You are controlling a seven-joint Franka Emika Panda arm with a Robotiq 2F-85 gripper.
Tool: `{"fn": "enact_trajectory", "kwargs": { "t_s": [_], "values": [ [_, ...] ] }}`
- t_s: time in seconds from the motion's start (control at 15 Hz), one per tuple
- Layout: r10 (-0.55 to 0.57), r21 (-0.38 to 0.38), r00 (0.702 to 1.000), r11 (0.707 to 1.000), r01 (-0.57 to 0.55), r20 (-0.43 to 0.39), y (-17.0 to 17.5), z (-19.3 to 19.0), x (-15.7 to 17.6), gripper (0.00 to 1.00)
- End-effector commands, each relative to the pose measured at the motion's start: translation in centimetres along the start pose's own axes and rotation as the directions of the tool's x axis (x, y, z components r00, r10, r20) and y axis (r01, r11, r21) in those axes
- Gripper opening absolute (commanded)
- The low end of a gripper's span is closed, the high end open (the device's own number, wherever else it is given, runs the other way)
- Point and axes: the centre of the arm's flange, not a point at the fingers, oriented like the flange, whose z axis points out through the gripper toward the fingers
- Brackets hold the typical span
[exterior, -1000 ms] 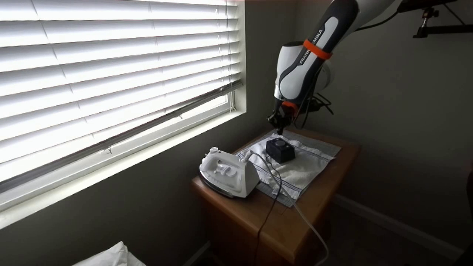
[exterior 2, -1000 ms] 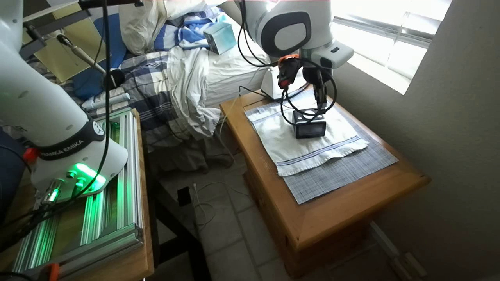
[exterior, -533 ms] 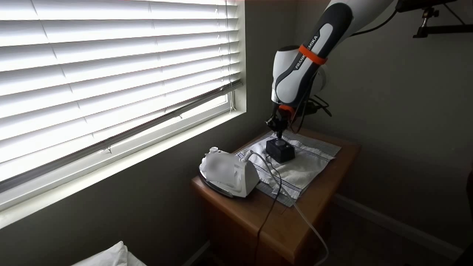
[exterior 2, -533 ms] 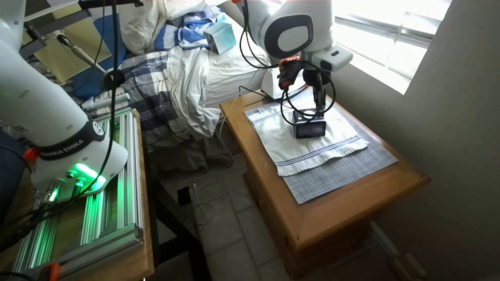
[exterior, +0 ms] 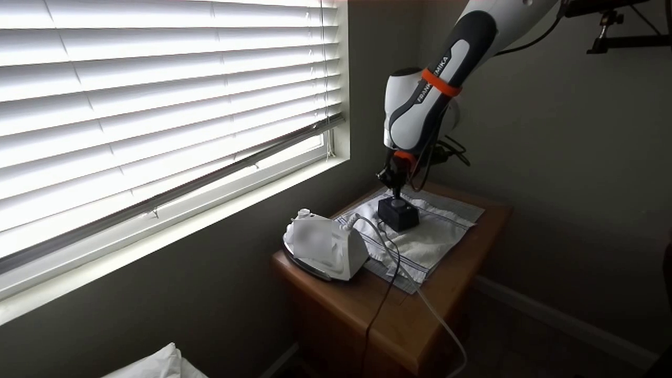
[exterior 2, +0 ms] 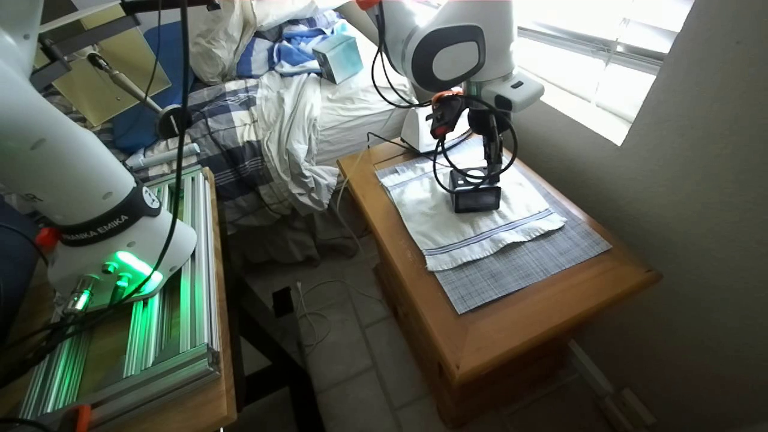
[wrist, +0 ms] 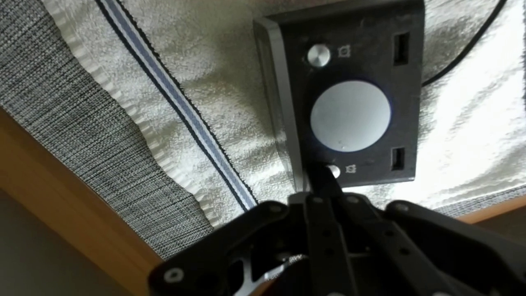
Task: Press a button on the alarm clock.
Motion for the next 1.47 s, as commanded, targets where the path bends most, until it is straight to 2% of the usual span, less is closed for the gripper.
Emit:
{"fn": "enact_trajectory", "kwargs": {
  "t_s": [0.0,0.47,0.87,1.2,1.4],
  "values": [
    [0.014,-0.032,1.000,0.999,-0.014,-0.002,-0.8,0.4,0.6,0.00],
    [0.025,-0.087,1.000,0.996,-0.023,0.017,-1.6,1.4,-0.2,0.00],
    [0.053,-0.195,0.997,0.979,-0.065,-0.063,-1.9,2.2,-0.6,0.00],
    [0.108,-0.176,0.994,0.978,-0.111,-0.025,-2.5,2.4,-1.0,0.00],
    [0.130,-0.146,0.991,0.980,-0.132,-0.023,-1.8,0.0,-0.2,0.00]
  ]
}}
